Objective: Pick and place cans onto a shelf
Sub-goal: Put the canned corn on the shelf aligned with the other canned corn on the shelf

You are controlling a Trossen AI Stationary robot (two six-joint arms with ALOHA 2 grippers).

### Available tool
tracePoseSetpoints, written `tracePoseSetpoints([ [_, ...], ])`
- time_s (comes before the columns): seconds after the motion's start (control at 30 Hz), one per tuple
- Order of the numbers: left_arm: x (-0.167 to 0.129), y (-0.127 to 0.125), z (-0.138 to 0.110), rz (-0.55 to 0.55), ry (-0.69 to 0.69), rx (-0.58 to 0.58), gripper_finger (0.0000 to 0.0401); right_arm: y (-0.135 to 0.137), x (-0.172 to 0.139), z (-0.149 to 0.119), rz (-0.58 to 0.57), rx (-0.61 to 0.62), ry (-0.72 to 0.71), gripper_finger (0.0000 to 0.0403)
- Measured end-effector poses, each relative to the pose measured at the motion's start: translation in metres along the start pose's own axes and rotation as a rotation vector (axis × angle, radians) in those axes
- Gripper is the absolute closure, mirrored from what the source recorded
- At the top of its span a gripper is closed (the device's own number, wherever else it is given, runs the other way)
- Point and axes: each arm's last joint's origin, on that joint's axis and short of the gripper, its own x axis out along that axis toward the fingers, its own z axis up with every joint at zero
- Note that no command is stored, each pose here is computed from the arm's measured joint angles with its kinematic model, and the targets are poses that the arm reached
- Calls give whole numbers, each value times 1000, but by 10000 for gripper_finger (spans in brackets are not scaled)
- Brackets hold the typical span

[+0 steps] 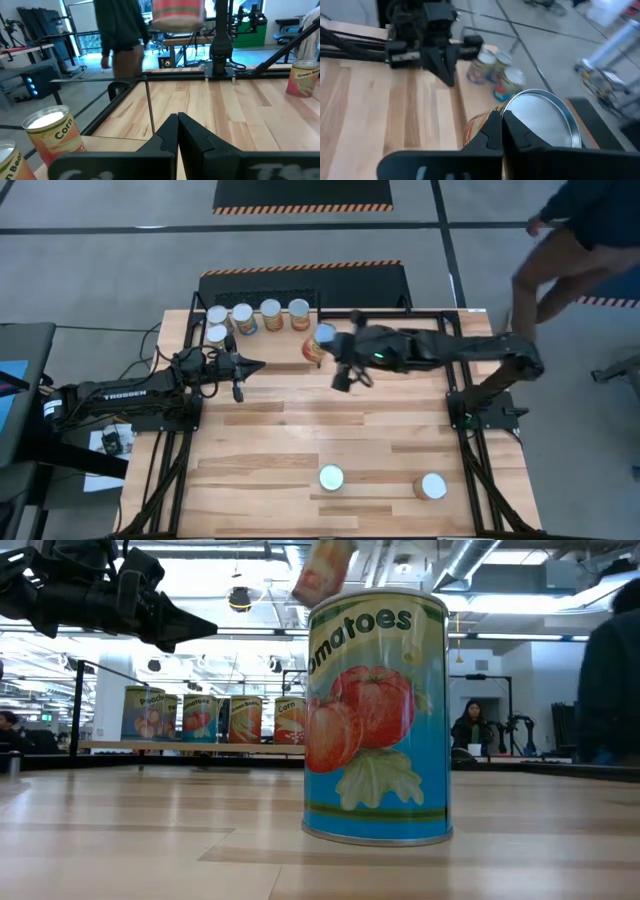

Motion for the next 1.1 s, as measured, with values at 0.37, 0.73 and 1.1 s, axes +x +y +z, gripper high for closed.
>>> tracePoseSetpoints([
  [0.37,0,0,-2,-2,16,-3,401,-12,117,-12,119,-198,119,397],
  [0.73,0,0,-2,-3,19,-4,401,-26,178,-58,114,-291,292,397],
  [1.1,0,0,-2,-4,25,-5,401,-35,189,-70,116,-218,331,397],
])
